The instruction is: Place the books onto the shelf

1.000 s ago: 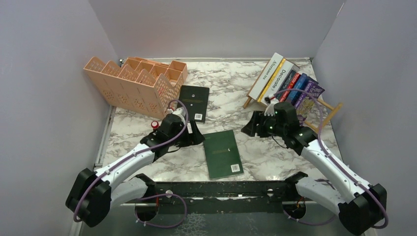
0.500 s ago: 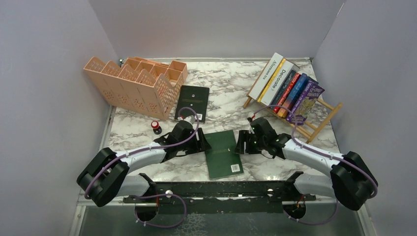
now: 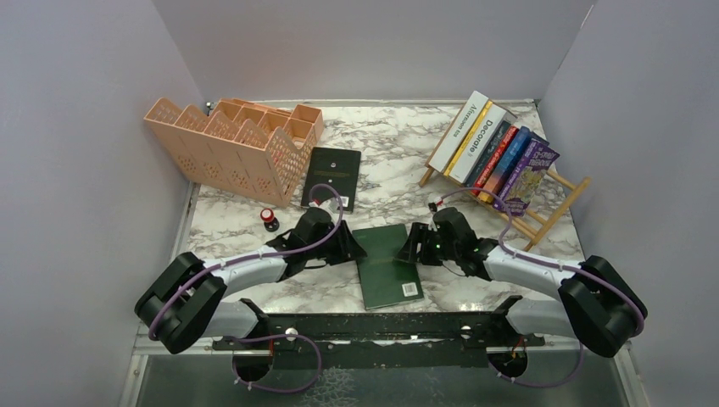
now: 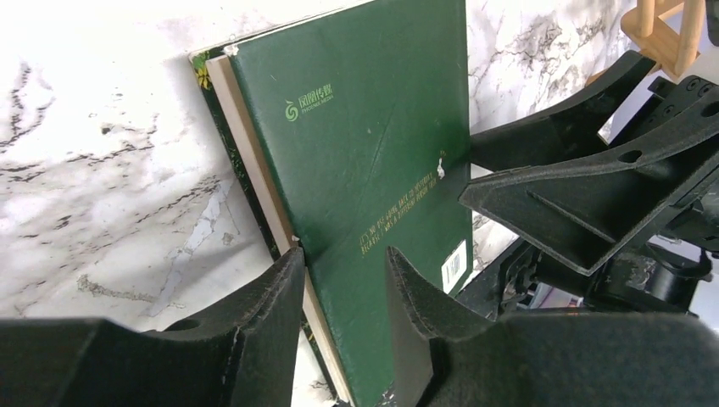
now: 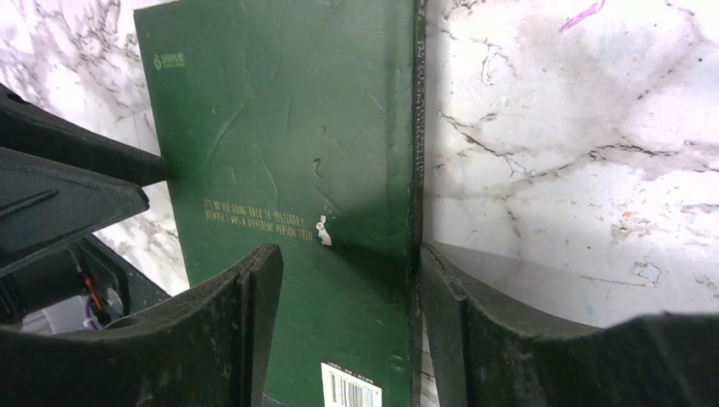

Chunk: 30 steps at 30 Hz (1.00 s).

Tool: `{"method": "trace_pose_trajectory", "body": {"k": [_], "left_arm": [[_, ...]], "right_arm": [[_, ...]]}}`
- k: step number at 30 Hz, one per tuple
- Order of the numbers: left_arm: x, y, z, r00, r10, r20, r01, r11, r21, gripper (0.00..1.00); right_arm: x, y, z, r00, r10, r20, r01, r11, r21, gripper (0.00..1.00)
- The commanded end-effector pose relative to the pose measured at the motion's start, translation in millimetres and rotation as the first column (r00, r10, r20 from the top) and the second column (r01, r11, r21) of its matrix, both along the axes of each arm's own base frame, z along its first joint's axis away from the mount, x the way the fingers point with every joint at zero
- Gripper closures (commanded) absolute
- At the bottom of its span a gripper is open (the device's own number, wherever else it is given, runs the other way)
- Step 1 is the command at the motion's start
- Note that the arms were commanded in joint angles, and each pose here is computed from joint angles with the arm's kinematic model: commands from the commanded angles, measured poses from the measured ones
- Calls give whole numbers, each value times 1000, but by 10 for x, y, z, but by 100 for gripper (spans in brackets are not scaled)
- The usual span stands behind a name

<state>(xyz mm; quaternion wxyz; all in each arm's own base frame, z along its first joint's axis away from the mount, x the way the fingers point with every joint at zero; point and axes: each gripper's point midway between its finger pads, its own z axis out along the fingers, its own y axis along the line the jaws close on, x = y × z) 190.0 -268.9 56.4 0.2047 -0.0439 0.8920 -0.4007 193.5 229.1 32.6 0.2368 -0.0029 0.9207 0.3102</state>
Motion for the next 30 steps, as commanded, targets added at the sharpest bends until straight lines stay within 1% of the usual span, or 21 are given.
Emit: {"method": "trace_pose_trajectory", "body": {"k": [1,6,11,16,20,23,28,30], "left_arm": [[-58,-240,454,997,-62,44,69,981,-182,62],[-58,-240,664,997,-35,62,48,970,-240,64],[-76,-209,753,999,2,48,12,957,-291,64],[-117,-216,743,1000,17,1,-15,940,-341,60],[-166,-289,797,999,-17,-40,-1,918,-398,56],[-173,-318,776,998,-27,-63,-1,915,-402,53],[-144,-351,645,996,-34,-78,2,927,-376,53],[-140,-365,572,996,-44,-82,11,932,-361,55]], "right_arm": [[-157,36,-165,996,-8,-84,12,999,43,36],[-136,23,-137,997,-32,-76,36,998,50,36],[-107,22,-104,996,-55,-71,59,996,59,36],[-107,35,-92,995,-65,-77,70,995,72,36],[-105,28,-93,994,-74,-79,79,994,73,36],[-99,25,-92,994,-81,-79,87,993,75,36],[-106,26,-95,993,-81,-82,87,993,77,36],[-110,29,-88,994,-79,-82,85,993,79,36]]}}
